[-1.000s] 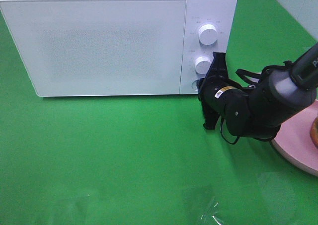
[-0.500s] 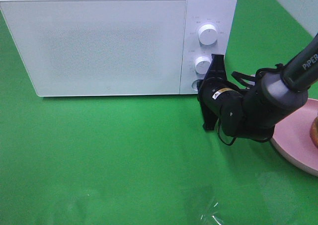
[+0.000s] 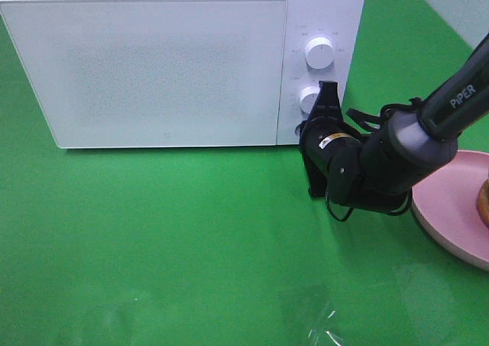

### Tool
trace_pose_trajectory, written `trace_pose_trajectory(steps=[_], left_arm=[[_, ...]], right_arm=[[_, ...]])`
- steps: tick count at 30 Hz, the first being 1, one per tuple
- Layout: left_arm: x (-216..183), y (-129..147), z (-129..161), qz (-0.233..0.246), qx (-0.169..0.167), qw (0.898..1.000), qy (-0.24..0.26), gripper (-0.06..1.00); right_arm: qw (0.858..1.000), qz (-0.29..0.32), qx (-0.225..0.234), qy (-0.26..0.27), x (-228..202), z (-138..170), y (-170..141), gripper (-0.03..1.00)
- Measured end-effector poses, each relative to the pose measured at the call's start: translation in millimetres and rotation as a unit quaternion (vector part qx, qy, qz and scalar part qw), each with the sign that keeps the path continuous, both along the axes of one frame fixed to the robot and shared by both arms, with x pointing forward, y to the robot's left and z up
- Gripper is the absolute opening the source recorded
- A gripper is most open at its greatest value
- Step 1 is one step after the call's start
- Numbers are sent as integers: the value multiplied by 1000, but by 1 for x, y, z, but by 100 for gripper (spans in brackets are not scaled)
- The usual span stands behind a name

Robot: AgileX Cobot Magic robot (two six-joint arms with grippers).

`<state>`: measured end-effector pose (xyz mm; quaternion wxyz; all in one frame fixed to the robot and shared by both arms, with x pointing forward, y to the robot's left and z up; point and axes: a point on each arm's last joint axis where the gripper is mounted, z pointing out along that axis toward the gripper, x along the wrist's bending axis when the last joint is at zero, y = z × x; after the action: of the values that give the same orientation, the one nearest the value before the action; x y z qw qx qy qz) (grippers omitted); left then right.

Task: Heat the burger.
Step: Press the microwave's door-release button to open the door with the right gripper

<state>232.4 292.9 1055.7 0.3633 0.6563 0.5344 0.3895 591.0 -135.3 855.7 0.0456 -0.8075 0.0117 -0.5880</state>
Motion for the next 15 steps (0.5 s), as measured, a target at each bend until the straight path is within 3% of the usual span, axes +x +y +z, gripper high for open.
trace_pose_trajectory(steps=[15], left_arm=[[0, 0, 0, 0, 0, 1000, 0, 99]], right_arm=[[1000, -12, 0, 16, 5, -3, 1, 0]])
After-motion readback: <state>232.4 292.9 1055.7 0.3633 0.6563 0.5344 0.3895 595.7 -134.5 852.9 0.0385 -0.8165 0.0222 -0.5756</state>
